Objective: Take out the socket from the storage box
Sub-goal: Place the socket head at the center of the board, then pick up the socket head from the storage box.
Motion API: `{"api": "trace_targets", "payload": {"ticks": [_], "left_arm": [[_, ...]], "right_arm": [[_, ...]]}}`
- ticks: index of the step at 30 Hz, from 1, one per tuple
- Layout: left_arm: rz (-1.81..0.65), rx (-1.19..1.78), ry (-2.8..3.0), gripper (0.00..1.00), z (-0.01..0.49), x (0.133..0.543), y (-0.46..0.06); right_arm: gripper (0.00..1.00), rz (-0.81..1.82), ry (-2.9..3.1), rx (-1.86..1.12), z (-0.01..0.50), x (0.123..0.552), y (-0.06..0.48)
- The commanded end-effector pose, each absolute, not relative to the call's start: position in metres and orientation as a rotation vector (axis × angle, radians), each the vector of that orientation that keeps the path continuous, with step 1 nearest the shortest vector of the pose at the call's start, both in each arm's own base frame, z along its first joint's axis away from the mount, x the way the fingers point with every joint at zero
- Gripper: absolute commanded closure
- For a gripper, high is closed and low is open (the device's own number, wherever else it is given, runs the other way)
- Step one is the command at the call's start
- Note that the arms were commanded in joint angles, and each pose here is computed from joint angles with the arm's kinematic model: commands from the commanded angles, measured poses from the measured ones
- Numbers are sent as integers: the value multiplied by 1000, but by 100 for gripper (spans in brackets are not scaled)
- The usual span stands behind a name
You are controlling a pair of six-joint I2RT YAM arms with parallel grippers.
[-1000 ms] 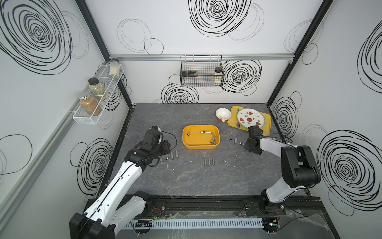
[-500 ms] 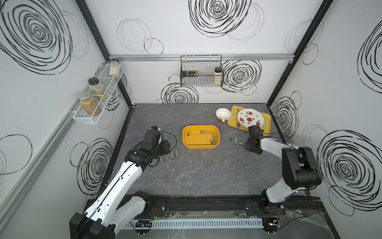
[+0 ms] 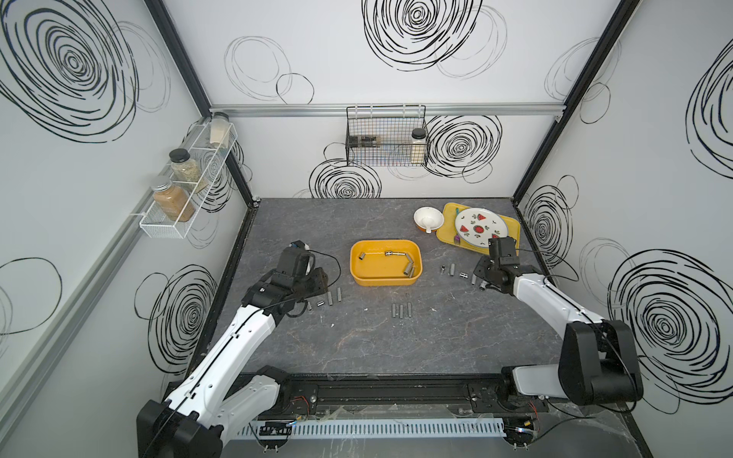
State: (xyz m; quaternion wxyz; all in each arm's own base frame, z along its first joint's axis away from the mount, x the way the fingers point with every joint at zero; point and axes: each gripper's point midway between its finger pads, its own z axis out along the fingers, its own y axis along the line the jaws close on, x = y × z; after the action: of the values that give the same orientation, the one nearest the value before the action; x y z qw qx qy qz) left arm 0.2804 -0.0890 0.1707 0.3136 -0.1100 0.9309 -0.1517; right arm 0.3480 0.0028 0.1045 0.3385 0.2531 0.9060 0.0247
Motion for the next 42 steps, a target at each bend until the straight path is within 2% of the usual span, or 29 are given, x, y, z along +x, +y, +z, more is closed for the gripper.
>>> {"api": "trace_targets", "payload": {"ticks": [1,7,13,16,24,42], "left_arm": [[-488,-278,2384,51,196,298,-112],[-418,-167,2413,50,202,322,-182],[-306,-132,2508,52,159,368,-219],[-168,-163,2552,54,137,389,-215],[-121,-198,2609,56,84,427,-204],[81,-116,2611,56,41,474,-198]], "right_arm": [[61,179,2322,590,118,345,20],[61,283,2281,494,136,337,47],[61,378,2298,414,139,332,72],[61,402,2302,404,138,330,76],[61,457,2322,393,129,330,84],[61,466,2376,372,117,331,91]]}}
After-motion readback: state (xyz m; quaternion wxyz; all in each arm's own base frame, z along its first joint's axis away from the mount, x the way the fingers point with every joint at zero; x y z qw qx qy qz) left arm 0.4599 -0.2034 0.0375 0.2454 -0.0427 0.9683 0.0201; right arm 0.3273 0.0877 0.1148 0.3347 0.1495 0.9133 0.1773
